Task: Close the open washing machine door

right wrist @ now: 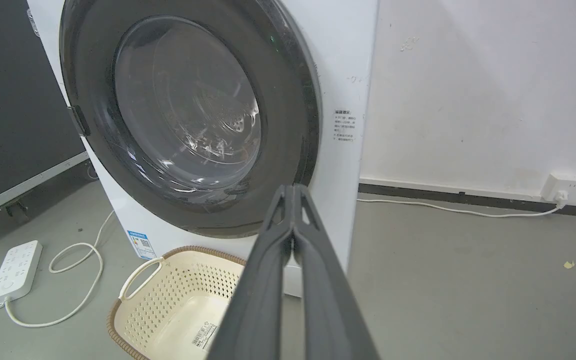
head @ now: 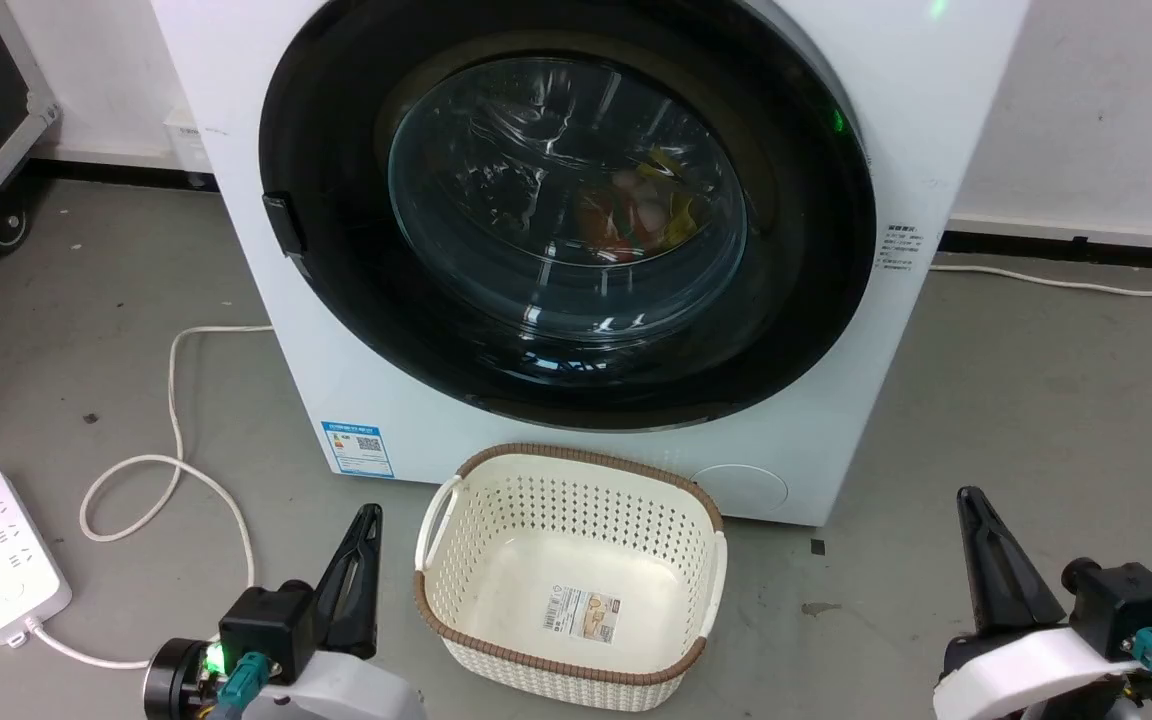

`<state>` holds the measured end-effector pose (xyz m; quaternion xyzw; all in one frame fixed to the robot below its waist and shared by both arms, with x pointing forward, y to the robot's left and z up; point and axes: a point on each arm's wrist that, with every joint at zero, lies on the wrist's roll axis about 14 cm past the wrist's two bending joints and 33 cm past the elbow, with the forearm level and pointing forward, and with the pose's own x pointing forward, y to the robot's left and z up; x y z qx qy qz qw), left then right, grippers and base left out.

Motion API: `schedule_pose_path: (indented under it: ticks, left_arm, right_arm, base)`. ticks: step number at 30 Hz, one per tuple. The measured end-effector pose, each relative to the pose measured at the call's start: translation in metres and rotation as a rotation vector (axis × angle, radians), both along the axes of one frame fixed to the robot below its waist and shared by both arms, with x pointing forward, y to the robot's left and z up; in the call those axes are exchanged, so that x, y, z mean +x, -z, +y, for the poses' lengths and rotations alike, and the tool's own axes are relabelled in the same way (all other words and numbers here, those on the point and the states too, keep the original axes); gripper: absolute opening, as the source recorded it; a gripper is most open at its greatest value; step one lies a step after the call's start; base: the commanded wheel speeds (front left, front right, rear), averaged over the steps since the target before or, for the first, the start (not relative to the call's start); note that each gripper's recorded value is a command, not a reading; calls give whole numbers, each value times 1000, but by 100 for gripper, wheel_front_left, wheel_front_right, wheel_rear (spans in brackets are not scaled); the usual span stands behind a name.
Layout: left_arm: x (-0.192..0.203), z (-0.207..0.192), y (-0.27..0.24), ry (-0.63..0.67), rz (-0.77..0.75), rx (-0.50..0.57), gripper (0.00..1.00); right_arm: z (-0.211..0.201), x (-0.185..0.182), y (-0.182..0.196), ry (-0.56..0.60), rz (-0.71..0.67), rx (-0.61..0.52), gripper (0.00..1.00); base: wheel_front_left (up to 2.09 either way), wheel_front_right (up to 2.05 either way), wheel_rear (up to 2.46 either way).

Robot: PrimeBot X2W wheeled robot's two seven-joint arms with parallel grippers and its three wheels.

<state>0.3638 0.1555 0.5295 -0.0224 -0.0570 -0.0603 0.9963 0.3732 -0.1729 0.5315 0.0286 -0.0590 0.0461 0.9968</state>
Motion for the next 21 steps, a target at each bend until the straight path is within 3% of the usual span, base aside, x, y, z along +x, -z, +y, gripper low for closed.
schedule_pose_path:
  ticks: [21]
  left_arm:
    - [3, 3, 0, -22, 21, 23, 0]
  right_arm:
    - [3, 1, -1, -10, 17, -23, 0]
  base:
    - [0, 0, 0]
